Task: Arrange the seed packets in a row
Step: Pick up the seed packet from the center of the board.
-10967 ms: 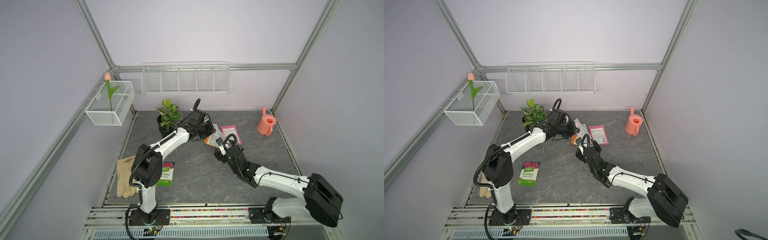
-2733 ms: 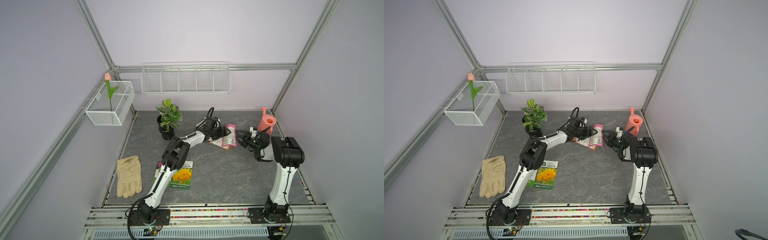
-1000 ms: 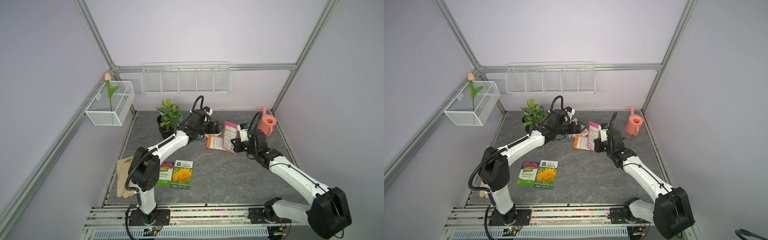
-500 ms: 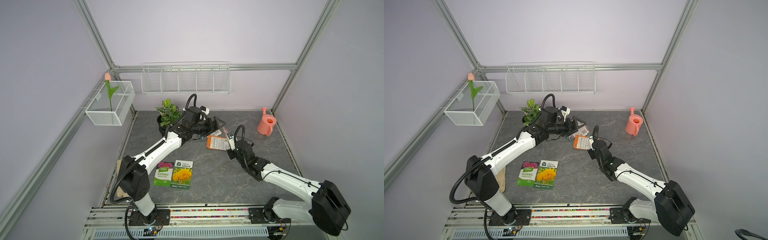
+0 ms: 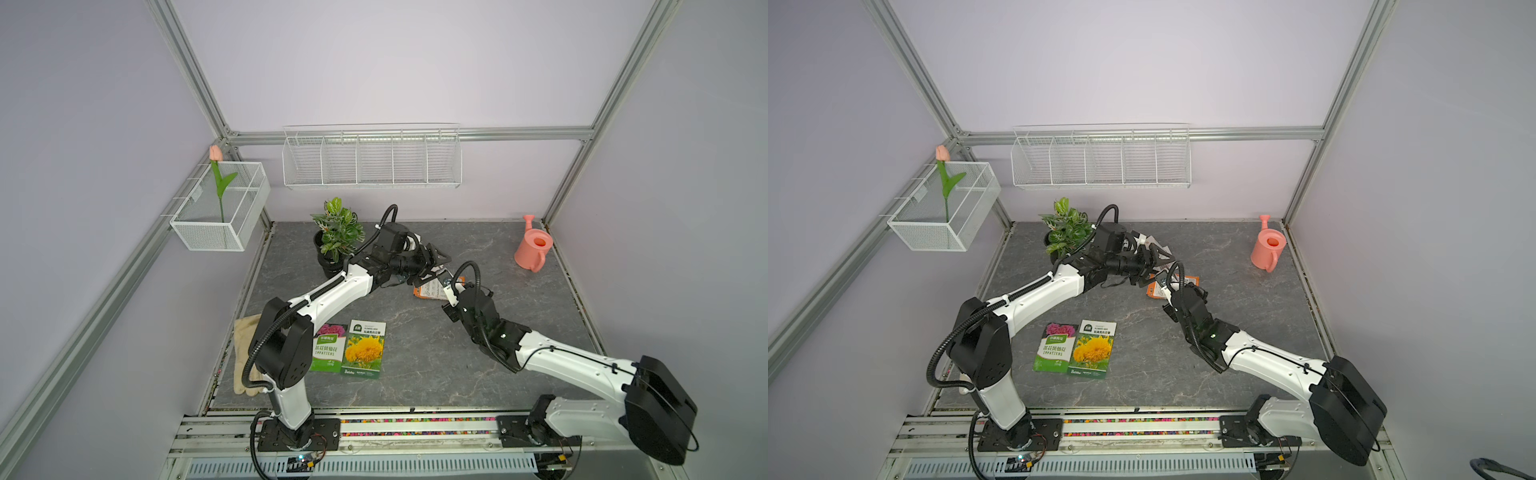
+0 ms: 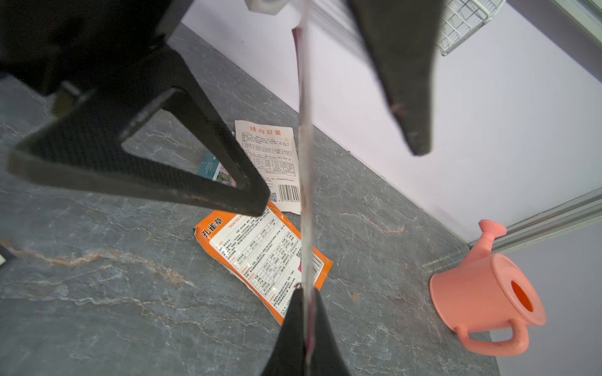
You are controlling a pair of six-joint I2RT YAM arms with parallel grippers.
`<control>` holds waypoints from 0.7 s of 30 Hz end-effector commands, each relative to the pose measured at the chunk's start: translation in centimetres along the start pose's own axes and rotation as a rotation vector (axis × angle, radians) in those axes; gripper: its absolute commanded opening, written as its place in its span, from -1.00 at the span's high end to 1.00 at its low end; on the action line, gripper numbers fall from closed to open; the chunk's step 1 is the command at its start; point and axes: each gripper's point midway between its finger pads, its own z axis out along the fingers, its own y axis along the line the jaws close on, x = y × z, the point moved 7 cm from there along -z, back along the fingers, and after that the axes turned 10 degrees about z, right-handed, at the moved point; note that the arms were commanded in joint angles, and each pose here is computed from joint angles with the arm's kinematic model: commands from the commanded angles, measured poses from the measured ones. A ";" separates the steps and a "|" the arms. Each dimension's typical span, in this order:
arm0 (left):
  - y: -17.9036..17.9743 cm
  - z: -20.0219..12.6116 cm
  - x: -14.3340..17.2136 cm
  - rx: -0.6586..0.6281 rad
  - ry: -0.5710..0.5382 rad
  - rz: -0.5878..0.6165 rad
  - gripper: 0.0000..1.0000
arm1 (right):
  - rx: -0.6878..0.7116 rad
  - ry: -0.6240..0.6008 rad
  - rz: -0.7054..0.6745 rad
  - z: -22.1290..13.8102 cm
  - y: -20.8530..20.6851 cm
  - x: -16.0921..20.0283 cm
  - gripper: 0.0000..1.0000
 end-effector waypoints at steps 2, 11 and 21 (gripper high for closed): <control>-1.3 -0.5 -0.6 0.042 -0.005 0.005 0.45 | 0.057 0.005 -0.035 0.4 0.0 0.2 0.86; -0.8 -0.7 -0.4 -0.009 0.028 0.085 1.00 | 0.065 0.038 0.013 0.6 0.0 0.1 -0.41; 3.6 -3.2 0.6 -0.199 0.274 0.532 1.00 | -0.555 0.232 0.582 -5.2 -3.9 -2.8 -0.95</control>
